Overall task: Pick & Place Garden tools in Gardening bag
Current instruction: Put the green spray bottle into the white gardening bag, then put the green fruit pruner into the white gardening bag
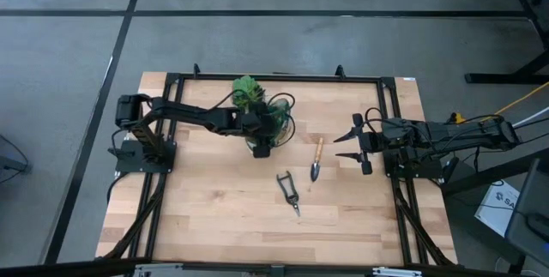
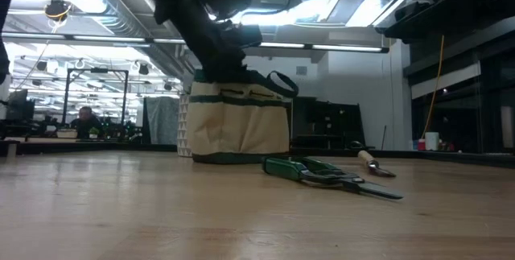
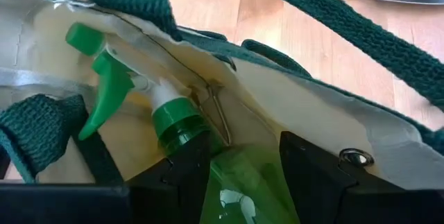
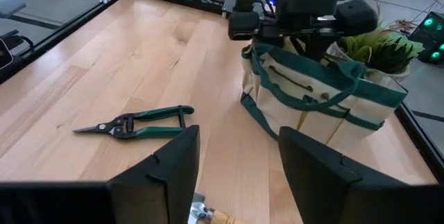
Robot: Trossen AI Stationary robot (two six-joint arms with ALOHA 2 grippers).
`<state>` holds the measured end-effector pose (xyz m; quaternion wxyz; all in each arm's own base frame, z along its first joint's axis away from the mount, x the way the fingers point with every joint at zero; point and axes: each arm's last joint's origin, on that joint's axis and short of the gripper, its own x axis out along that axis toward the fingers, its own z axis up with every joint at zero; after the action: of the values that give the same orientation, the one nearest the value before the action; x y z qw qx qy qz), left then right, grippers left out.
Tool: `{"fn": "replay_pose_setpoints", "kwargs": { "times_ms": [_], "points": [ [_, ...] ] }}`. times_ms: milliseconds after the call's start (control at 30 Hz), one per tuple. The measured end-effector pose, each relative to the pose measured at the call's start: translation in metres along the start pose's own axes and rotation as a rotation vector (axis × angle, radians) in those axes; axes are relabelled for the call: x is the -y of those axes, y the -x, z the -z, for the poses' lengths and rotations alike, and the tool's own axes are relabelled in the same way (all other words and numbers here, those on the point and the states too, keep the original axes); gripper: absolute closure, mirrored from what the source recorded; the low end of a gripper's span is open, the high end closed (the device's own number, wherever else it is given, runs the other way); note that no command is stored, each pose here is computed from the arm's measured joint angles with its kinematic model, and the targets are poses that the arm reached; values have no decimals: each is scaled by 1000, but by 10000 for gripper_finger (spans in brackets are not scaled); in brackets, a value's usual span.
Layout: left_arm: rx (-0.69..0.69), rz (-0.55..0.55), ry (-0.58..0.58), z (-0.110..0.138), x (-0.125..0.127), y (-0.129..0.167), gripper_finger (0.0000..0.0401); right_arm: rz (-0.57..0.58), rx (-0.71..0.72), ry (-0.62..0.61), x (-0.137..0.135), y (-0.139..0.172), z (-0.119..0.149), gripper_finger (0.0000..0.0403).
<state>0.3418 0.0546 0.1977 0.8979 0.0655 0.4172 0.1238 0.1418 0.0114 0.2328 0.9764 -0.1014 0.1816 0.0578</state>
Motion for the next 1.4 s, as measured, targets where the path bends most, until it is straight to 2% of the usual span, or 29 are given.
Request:
{"fn": "replay_pose_setpoints", "kwargs": {
  "times_ms": [100,233,400,500,600,867,967,1200,1400],
  "points": [
    [22,-3,-7,-7,-3,9,233,0,-1,0,0,0,0,202],
    [128,-28,4,-24,-10,36,233,0,-1,0,0,0,0,202],
    [218,-69,10,-33,-14,66,233,0,0,0,0,0,0,202],
    [267,-53,7,-36,-11,81,233,0,0,-1,0,0,0,202],
    [315,-4,-32,-40,-2,90,233,0,0,-1,0,0,0,202],
    [426,110,-271,-48,33,100,233,0,0,0,0,0,0,202],
    [513,136,-333,-54,45,106,232,0,0,0,0,0,0,202],
    [668,175,-349,-64,68,117,232,0,-1,0,0,0,0,202],
    [717,205,-355,-66,88,118,232,0,0,0,0,0,0,202]
  ]
}}
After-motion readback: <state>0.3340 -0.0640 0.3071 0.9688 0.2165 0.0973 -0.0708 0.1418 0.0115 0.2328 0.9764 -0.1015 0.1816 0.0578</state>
